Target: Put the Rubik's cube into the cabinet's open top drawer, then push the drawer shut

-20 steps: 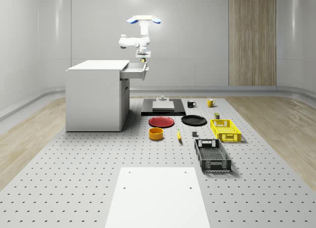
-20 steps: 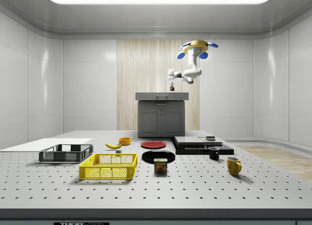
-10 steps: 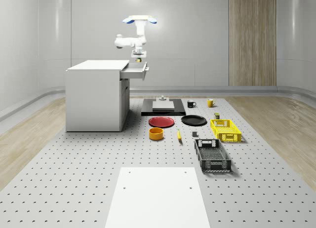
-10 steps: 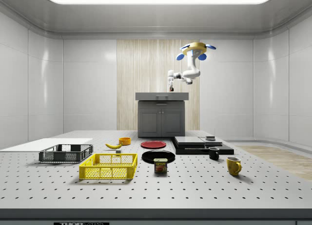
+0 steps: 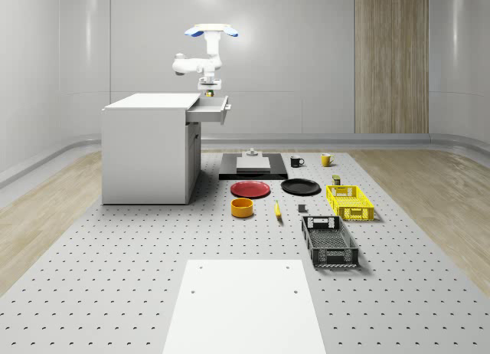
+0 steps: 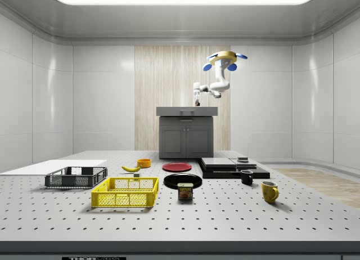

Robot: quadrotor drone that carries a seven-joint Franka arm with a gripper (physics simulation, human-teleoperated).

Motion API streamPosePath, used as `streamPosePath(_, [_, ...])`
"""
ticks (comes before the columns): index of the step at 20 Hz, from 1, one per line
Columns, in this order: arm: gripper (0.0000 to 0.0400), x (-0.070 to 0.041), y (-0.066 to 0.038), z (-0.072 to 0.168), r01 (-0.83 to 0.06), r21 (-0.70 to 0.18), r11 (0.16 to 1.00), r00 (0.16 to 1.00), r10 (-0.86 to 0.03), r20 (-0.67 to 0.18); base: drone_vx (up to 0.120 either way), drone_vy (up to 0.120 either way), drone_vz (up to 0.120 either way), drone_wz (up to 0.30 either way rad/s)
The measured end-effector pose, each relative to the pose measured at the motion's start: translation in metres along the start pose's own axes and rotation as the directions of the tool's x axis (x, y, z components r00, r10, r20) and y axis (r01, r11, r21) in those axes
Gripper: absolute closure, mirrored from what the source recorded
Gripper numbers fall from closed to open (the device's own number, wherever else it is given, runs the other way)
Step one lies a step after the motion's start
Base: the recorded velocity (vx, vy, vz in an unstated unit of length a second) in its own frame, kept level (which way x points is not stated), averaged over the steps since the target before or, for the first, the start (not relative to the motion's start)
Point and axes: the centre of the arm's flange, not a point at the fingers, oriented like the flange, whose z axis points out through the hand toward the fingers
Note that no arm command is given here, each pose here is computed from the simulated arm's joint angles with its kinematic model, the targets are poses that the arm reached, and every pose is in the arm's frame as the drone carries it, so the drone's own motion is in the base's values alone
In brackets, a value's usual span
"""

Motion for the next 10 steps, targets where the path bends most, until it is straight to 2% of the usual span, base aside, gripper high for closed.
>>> streamPosePath(10, [0.0075, 0.000, 0.000, 0.043, 0.000, 0.000, 1.000, 1.000, 0.000, 0.000, 0.000, 0.000, 0.000, 0.000])
